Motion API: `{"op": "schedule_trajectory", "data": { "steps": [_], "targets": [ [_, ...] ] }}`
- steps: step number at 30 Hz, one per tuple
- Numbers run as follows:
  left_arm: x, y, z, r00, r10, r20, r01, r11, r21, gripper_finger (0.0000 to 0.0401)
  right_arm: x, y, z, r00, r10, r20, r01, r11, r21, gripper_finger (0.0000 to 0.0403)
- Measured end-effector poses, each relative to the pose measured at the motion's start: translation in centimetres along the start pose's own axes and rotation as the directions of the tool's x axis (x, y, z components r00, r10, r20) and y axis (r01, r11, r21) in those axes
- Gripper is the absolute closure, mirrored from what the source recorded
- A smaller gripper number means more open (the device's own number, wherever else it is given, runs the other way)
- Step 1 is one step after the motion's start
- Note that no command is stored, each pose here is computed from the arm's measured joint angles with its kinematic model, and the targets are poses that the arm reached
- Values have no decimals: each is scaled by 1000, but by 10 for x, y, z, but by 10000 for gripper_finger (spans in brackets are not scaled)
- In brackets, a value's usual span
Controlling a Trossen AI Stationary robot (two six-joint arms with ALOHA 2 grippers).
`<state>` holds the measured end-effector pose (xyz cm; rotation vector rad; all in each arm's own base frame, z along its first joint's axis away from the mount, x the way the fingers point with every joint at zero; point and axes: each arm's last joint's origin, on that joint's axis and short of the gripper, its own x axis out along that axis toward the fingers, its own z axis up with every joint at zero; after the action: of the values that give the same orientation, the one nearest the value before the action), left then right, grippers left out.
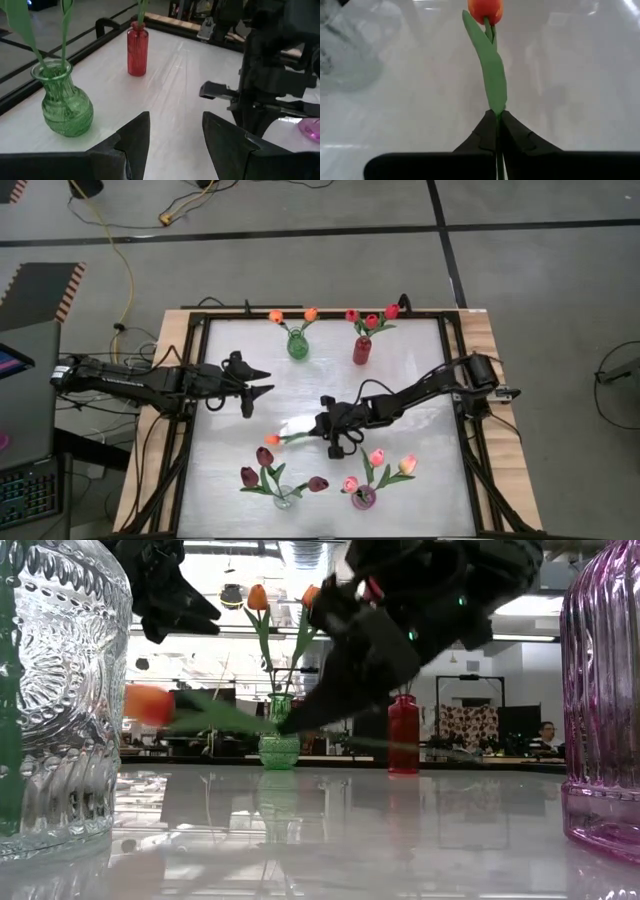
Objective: Sort flowers into vase by color
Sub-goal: Put the orange flower into the green vase
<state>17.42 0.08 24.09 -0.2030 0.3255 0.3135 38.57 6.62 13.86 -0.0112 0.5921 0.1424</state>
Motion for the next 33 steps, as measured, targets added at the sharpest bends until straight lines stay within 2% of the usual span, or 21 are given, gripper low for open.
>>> {"op": "schedule_trajectory", "data": {
  "steps": [7, 15, 22, 33],
  "targets": [
    [-5, -2, 12, 993, -33, 117, 31, 999, 16, 232, -36, -10, 34, 987, -129, 99, 135, 989, -54, 365],
    [-32, 1, 36, 961, -56, 271, 44, 998, 49, 232, -81, -25, 65, 943, -274, 187, 289, 956, -56, 365],
    [-59, 8, 44, 925, -69, 374, 54, 997, 53, 232, -110, -31, 81, 886, -395, 244, 420, 906, -57, 365],
    [-68, 11, 45, 907, -75, 415, 61, 997, 48, 232, -140, -36, 107, 770, -462, 441, 515, 857, -3, 365]
  ]
}}
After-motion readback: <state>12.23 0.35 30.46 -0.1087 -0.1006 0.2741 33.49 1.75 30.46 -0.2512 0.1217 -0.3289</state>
